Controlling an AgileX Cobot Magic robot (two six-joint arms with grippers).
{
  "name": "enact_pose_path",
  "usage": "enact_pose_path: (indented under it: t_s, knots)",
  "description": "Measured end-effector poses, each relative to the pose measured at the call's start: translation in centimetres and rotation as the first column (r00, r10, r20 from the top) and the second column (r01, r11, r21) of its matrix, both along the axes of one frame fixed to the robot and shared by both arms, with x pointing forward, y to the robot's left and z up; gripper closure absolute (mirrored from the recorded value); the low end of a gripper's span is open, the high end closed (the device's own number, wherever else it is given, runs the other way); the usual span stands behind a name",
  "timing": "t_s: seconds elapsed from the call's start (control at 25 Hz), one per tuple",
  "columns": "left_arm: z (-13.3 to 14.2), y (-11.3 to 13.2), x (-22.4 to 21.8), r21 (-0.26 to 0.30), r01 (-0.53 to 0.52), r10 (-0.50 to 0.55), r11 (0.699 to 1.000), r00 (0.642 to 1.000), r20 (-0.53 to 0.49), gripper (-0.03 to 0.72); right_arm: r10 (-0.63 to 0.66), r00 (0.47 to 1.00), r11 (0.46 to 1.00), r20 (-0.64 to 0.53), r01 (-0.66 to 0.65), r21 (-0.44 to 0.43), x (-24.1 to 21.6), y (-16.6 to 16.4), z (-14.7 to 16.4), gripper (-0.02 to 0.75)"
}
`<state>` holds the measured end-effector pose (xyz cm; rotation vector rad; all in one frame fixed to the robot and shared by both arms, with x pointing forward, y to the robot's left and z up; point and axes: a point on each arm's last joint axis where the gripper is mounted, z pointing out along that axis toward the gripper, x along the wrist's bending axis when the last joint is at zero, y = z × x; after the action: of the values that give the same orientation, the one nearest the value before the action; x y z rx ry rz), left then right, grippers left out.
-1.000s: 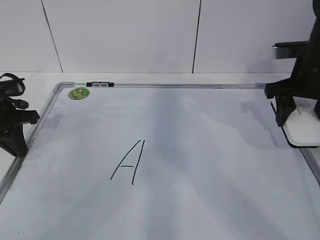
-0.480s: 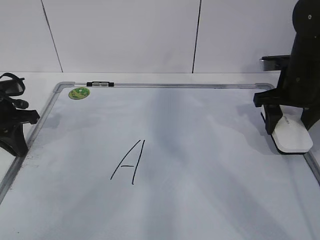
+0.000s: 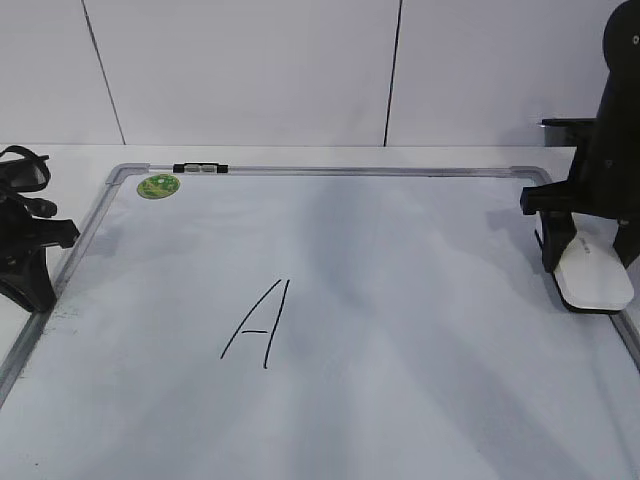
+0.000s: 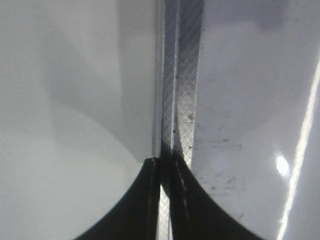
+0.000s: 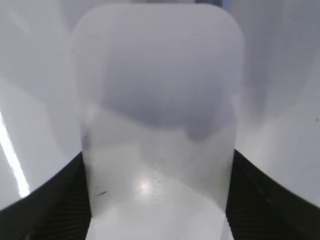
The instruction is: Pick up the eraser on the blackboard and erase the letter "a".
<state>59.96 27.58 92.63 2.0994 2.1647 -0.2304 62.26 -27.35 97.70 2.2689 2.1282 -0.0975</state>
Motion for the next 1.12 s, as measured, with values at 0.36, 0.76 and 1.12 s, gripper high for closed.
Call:
enact_pose_path:
  t_s: [0.36, 0.76, 1.12]
  knots:
    - [0.0, 0.0, 0.0, 0.0, 0.0, 0.0, 1.0, 1.0, 0.001, 0.673, 0.008, 0.999, 1.0, -0.036, -0.009, -0.022, 0.3, -0.2, -1.4, 0.18]
    - [0.0, 0.0, 0.0, -0.001, -0.001, 0.001, 1.0, 1.0, 0.002, 0.673, 0.012, 0.999, 0.999, -0.033, -0.013, -0.032, 0.3, -0.2, -1.4, 0.18]
    - [0.0, 0.0, 0.0, -0.002, -0.002, 0.002, 1.0, 1.0, 0.002, 0.673, 0.01, 0.999, 1.0, -0.035, -0.011, -0.028, 0.3, -0.2, -1.4, 0.18]
